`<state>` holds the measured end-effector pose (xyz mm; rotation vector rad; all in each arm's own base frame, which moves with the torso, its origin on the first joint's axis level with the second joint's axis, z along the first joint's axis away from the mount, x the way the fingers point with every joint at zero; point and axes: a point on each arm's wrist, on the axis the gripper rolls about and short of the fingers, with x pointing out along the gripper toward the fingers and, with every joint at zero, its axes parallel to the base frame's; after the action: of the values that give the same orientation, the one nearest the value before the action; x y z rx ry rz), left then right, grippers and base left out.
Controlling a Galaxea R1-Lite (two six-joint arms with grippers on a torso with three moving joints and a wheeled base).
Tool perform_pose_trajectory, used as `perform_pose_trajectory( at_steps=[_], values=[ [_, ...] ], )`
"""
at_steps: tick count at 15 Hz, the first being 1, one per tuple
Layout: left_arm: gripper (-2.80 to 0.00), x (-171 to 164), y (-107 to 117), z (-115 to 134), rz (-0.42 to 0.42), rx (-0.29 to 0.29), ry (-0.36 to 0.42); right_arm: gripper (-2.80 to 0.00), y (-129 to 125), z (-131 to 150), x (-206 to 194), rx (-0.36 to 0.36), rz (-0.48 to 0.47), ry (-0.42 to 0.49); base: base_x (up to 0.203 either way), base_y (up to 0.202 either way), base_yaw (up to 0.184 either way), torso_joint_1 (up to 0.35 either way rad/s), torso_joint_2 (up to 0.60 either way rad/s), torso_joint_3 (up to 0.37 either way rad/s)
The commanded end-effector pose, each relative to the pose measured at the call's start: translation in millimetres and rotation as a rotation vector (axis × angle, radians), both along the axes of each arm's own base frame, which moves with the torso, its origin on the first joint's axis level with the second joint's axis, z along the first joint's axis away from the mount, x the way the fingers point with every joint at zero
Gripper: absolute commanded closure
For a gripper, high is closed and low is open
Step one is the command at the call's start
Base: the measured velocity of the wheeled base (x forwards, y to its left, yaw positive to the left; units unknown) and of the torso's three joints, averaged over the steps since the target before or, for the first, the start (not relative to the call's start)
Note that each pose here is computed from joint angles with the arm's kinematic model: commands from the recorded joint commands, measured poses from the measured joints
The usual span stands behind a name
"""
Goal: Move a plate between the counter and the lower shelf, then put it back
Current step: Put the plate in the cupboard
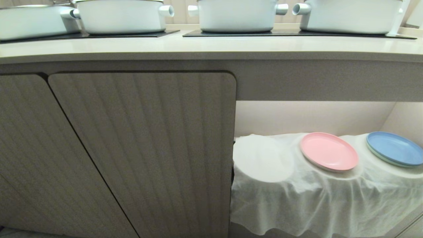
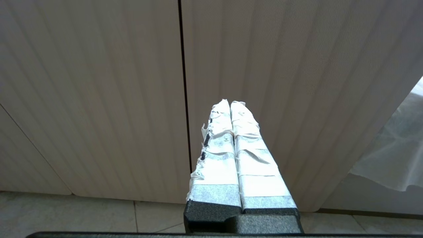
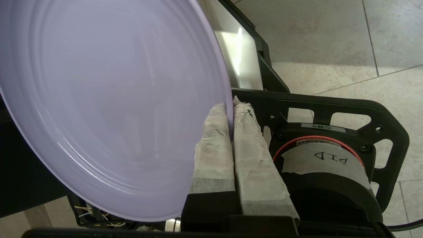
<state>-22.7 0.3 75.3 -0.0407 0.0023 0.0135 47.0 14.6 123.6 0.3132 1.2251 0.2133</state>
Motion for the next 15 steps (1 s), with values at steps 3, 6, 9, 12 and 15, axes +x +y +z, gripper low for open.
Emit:
perform_pose_trajectory(
  at_steps=[3,6,9,12,15],
  values=[
    [0.0,0,0,0,0.002,-0.001,0.0,0.0,0,-1,0,0.0,-0.001,0.012,0.0,0.0,0.0,-0.004,0.03,0.025],
    [0.0,0,0,0,0.001,-0.001,0.0,0.0,0,-4,-1,-0.004,0.0,0.02,0.0,0.0,0.0,0.0,0.0,0.0],
    [0.0,0,0,0,0.002,-0.001,0.0,0.0,0,-1,3,-0.007,-0.004,0.007,0.0,0.0,0.0,0.0,0.0,0.0],
    [0.0,0,0,0,0.0,-0.001,0.0,0.0,3,1,19,-0.014,-0.017,0.015,0.0,0.0,0.0,0.0,0.0,0.0],
    [0.0,0,0,0,0.002,-0.001,0.0,0.0,5,3,51,-0.027,-0.051,0.021,0.0,0.0,0.0,0.0,0.0,0.0]
  ],
)
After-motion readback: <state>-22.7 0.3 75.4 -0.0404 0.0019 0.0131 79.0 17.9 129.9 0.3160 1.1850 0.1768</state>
